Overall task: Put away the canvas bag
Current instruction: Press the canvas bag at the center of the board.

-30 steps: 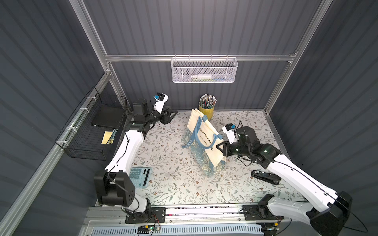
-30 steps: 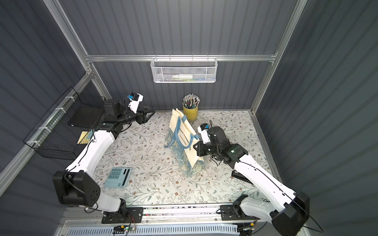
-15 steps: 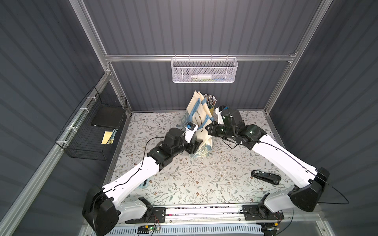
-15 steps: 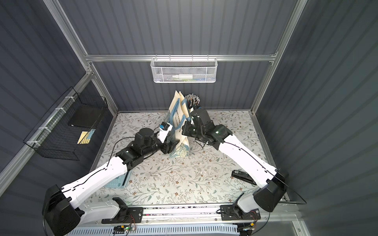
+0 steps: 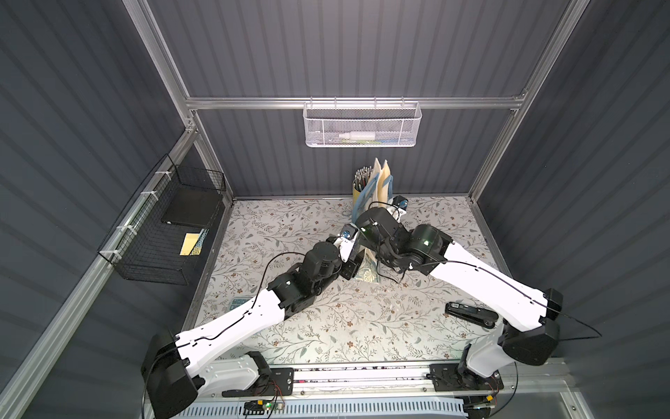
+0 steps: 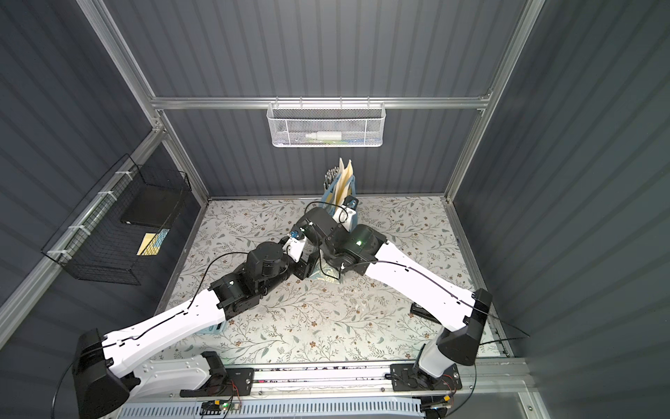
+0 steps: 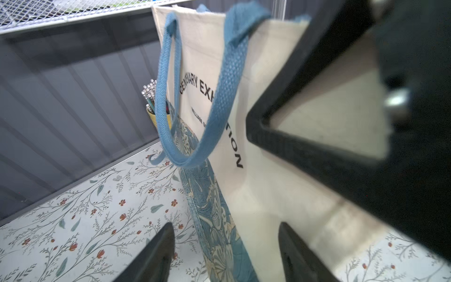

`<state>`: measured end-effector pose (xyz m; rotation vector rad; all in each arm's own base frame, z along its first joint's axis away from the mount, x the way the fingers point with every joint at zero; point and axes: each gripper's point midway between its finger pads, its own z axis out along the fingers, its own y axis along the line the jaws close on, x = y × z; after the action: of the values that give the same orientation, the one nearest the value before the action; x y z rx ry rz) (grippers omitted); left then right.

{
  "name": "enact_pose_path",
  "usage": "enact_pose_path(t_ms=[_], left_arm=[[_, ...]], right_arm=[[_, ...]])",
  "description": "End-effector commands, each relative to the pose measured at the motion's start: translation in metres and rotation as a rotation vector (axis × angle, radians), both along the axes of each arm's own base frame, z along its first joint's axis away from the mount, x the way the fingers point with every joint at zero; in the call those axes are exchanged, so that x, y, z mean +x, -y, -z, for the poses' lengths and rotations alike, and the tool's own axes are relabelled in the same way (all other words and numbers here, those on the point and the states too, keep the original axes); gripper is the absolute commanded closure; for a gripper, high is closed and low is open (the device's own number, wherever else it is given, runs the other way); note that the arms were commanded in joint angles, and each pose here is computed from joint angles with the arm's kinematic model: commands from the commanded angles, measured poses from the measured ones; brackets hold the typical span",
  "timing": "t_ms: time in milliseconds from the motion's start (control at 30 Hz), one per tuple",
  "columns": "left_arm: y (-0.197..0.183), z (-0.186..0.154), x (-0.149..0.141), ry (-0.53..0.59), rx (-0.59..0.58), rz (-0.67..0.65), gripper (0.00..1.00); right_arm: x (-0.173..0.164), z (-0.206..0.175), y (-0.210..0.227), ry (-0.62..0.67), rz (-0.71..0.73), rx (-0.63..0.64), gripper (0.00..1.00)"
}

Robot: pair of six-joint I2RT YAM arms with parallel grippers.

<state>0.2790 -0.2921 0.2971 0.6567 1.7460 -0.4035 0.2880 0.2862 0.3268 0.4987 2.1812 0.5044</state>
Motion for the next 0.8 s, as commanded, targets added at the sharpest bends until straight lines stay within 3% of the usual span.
enact_pose_path(t_ms=[0,167,233,467,600,767], left_arm=[[0.004,-0.025,-0.018,0.071,-0.057,0.076,0.28],[0.002,-0.041,-0.051,0.186,-0.104,0.233,0.19],[0.003,-0.04,-0.057,0.184,-0.105,0.263,0.16],[0.024,-0.015,-0.059,0.171,0.026,0.367,0.15],[0.033,-0.002,-0.045,0.154,0.087,0.346,0.15],[0.033,-0.003,-0.029,0.172,0.057,0.264,0.14]], right_arm=[[0.002,-0.016,0.025,0.058,0.16,0.112,1.0],[0.003,-0.02,0.037,0.06,0.206,0.091,1.0],[0.005,-0.023,0.037,0.06,0.188,0.1,1.0],[0.005,-0.011,0.028,0.004,0.124,0.132,1.0],[0.004,-0.009,0.022,-0.005,0.102,0.155,1.0],[0.002,-0.009,0.019,-0.016,0.092,0.181,1.0]])
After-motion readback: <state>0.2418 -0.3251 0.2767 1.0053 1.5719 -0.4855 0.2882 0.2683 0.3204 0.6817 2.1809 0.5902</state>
